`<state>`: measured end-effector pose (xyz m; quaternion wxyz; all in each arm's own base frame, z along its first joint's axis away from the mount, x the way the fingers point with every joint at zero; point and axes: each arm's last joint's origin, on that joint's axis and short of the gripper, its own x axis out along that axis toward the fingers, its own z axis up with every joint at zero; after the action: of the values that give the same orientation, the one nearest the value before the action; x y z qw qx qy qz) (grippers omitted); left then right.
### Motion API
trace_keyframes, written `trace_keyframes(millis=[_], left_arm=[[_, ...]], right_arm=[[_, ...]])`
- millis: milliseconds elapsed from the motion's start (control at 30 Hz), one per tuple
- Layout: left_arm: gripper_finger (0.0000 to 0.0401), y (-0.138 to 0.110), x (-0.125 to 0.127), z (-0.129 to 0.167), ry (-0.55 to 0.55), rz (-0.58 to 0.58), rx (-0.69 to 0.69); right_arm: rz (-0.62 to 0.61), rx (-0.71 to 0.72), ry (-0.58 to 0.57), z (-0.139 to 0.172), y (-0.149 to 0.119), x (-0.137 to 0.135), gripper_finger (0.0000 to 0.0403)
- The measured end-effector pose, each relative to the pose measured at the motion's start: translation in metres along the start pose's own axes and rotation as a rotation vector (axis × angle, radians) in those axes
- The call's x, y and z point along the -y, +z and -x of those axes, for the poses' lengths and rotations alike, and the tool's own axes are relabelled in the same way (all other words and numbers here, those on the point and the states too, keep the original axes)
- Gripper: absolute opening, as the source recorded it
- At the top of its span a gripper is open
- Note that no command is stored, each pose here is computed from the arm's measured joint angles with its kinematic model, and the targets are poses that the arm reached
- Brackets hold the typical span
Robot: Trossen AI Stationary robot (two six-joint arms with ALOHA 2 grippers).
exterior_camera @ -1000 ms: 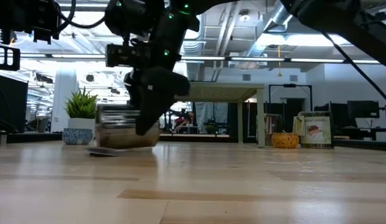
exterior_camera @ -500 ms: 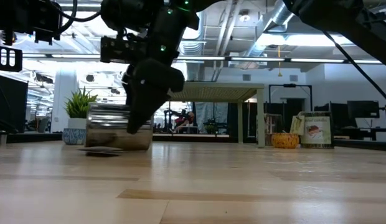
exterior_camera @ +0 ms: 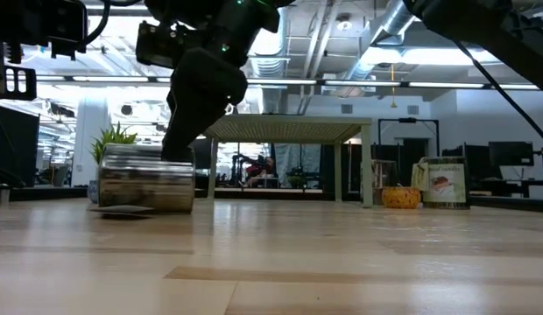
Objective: Pick & Place candle stick holders
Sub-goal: Put the bottom silver scented candle on the shelf
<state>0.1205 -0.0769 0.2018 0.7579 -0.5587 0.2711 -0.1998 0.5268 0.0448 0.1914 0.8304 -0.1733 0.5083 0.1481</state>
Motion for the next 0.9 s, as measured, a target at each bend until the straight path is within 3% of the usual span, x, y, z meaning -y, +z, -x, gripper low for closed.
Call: trace_keyframes(millis=[133,267,433,633,767,900], left_arm=[[0.0002,0.0,0.0,0.0,0.005,-0.033,0.016],[0.0002,0.0,-0.006,0.0,0.077,-0.047,0.044],[0.0002,-0.001,-0.015,0.0,0.173,-0.099,0.057],[0.0002,-0.002,-0.021,0.001,0.229,-0.149,0.037],[0.0002,-0.007,-0.049,0.003,0.327,-0.097,0.08],[0.0002,-0.009,-0.082,0.009,0.457,-0.02,0.22]], right_arm=[[0.002,0.034,-0.026,0.015,0.005,0.001,0.0275],[-0.034,0.075,-0.056,0.034,0.009,0.007,0.032],[-0.081,0.06,-0.021,0.026,0.005,0.008,0.0368],[-0.023,0.098,-0.017,0.02,0.013,-0.003,0.0376],[-0.026,0.104,-0.042,0.021,0.012,0.002,0.0376],[-0.086,0.096,-0.045,0.019,0.009,0.007,0.0374]])
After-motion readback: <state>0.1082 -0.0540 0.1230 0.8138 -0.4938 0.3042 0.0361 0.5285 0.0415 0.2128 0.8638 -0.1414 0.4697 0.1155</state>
